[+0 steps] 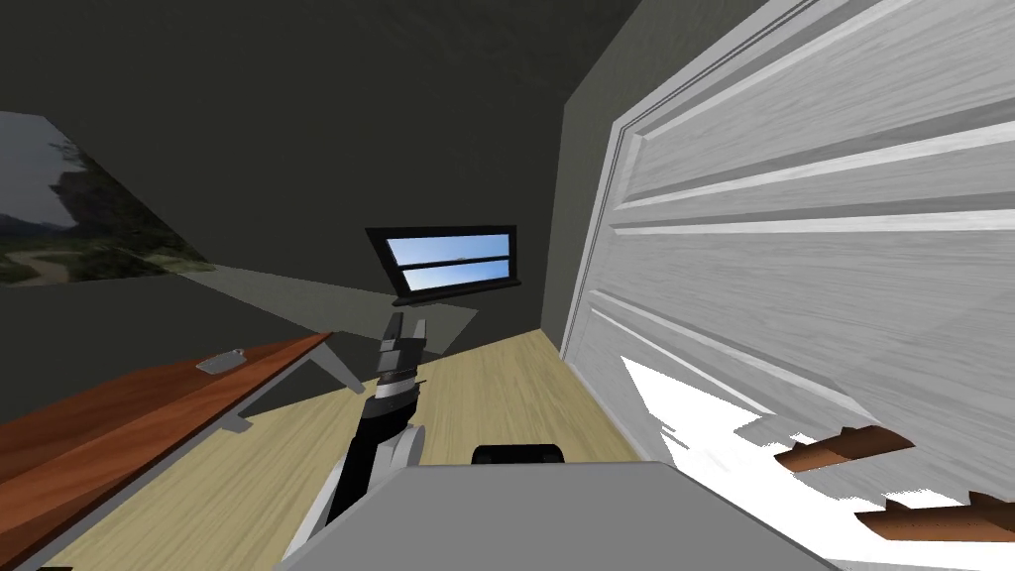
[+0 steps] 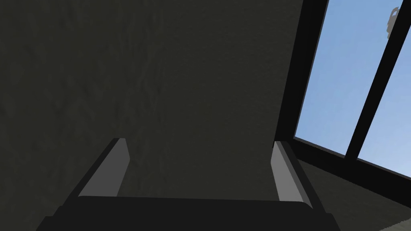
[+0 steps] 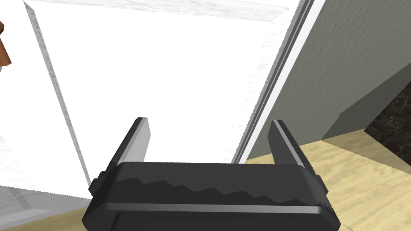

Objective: Pull the door open

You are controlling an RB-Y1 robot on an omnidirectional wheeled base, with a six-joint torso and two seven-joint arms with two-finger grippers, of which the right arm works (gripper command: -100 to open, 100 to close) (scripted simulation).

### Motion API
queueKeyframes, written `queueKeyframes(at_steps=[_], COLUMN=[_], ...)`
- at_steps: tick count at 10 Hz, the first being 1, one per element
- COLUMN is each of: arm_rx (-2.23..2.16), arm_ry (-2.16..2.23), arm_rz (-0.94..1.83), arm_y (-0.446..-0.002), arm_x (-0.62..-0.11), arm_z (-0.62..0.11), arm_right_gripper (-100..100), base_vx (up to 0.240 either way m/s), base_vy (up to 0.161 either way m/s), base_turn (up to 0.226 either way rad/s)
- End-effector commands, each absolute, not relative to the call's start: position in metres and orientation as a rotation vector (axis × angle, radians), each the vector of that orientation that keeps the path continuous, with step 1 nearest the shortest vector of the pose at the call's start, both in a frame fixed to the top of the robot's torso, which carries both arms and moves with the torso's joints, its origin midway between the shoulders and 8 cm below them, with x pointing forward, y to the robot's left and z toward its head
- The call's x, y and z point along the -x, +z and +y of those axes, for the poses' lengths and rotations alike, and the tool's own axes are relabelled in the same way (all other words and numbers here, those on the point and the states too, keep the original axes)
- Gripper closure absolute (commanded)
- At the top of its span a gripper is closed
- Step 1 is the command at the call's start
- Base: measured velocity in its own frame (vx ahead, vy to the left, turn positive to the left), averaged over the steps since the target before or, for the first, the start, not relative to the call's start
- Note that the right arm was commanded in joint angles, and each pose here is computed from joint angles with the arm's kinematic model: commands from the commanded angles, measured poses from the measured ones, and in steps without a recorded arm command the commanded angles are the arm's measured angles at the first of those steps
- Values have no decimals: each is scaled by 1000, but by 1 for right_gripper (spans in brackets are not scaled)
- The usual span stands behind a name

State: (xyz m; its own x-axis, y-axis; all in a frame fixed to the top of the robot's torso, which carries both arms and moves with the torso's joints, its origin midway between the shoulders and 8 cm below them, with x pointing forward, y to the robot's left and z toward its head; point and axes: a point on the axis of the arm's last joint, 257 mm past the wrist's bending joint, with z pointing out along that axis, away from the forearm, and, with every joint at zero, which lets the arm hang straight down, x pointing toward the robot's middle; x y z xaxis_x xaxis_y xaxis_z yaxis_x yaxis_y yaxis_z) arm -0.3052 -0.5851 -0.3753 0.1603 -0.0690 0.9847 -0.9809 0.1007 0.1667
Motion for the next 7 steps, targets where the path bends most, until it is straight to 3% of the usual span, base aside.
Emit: queueKeyframes(at_steps=[1, 7], arm_rx=[-1258, -1303], arm_ry=[998, 1096], arm_rz=[-1177, -1160], arm_y=[-375, -383], arm_x=[304, 269], arm_z=[-582, -582], arm_right_gripper=[-100, -100], base_vx=[154, 98], base_vy=[-152, -171], base_turn=[-67, 21])
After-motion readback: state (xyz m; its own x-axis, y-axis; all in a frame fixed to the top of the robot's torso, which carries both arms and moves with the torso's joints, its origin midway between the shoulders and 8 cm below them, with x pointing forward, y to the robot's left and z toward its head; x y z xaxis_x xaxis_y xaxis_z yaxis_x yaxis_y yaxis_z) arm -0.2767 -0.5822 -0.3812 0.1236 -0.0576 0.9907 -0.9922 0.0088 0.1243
